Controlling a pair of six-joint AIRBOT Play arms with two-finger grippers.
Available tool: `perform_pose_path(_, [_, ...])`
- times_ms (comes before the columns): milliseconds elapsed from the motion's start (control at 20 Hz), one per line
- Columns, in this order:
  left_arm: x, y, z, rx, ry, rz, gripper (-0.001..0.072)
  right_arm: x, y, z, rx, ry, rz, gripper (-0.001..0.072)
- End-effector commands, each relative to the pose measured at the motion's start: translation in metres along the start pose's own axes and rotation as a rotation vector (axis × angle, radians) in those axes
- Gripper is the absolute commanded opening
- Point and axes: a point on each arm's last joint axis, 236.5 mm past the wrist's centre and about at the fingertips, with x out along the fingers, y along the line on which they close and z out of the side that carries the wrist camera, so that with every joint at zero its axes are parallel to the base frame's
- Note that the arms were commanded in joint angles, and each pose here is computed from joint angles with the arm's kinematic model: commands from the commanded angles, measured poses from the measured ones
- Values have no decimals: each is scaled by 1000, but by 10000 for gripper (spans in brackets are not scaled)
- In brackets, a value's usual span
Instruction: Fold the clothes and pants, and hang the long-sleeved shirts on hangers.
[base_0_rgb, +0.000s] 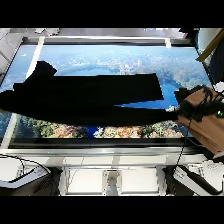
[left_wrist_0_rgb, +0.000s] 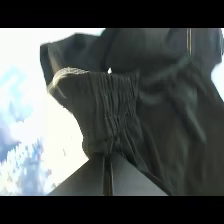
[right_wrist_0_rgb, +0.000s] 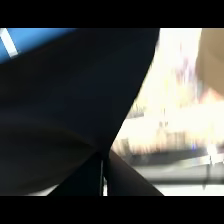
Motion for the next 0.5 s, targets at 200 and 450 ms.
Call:
perform_pose_path(200, [70, -95, 78, -34, -215, -21, 10, 47, 57, 166, 24, -213, 155, 12])
perform_pose_path(450, [150, -139, 72, 22, -271, -64, 9, 124, 67, 232, 96, -302, 166, 12])
